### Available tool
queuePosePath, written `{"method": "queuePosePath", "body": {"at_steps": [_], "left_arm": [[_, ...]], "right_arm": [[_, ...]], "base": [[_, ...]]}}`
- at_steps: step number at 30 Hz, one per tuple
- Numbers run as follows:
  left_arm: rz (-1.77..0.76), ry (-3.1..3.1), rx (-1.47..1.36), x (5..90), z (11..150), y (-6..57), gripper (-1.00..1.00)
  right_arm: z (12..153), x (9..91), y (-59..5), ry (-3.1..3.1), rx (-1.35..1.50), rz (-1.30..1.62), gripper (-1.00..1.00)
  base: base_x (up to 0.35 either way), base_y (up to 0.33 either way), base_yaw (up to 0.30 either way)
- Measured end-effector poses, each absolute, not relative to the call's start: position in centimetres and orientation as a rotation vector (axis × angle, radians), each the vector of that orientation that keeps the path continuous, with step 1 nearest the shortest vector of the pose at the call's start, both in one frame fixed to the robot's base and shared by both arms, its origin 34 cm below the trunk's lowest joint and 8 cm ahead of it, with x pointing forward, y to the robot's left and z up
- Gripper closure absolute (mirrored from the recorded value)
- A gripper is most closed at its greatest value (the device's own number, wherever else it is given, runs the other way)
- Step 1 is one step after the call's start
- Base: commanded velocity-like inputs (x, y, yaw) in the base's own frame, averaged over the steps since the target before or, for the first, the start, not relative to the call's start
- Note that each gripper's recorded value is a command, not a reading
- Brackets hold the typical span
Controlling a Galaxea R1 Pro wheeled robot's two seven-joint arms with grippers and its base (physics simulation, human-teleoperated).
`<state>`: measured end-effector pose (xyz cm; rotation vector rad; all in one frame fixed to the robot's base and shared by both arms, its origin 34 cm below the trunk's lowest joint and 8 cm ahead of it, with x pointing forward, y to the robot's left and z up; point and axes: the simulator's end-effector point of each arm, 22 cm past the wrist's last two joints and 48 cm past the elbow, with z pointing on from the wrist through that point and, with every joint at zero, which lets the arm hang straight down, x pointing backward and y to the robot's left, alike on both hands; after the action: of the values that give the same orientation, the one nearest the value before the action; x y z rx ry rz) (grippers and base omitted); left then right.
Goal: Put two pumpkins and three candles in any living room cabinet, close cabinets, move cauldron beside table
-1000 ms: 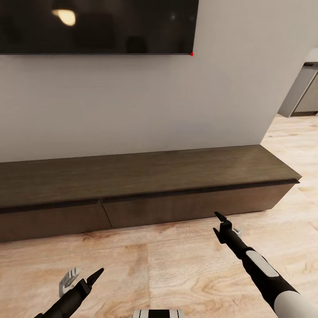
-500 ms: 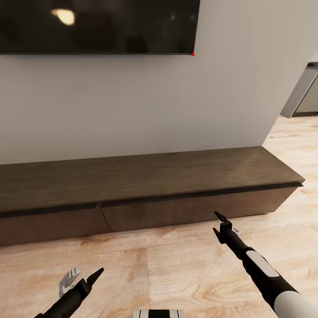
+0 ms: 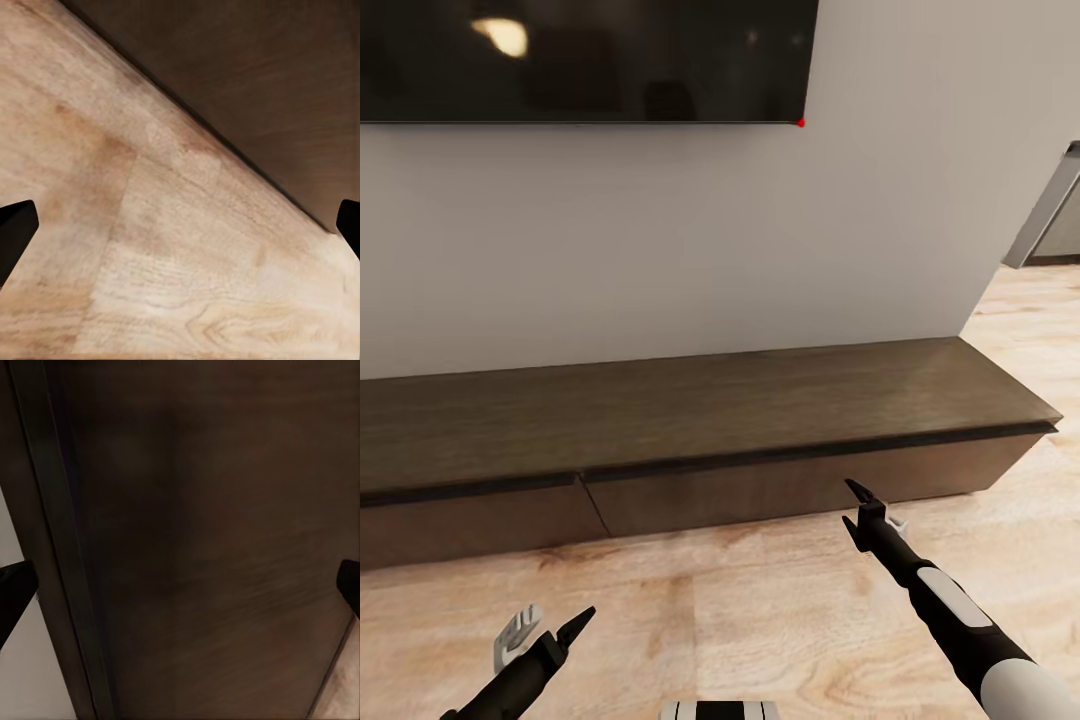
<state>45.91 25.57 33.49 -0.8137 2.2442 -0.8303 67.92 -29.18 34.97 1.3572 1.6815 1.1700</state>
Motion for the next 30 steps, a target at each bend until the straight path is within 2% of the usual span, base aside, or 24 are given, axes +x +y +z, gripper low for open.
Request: {"method": "queuePosePath", "body": {"at_steps": [10,17,25,30], "left_arm": [[-0.853,2.231,-0.802,46.1,33.8,25.3,-1.00],[-1.103,2.093,-0.697,46.1,36.6,22.9,-1.00],[-1.138,2.075,-0.684,45.9,36.9,22.7,-1.00],[-1.137,2.076,-0.685,45.9,36.8,22.8,-1.00]], "right_arm": [[34.9,67.9,-29.2,1.683,1.356,1.170,-1.00],[35.0,68.0,-29.1,1.683,1.354,1.172,-1.00],[35.0,68.0,-29.2,1.684,1.353,1.171,-1.00],[35.0,67.9,-29.1,1.684,1.353,1.172,-1.00]], "base": [[0.025,0.000,0.000],[0.000,0.000,0.000],[0.001,0.000,0.000],[0.181,0.000,0.000]]}}
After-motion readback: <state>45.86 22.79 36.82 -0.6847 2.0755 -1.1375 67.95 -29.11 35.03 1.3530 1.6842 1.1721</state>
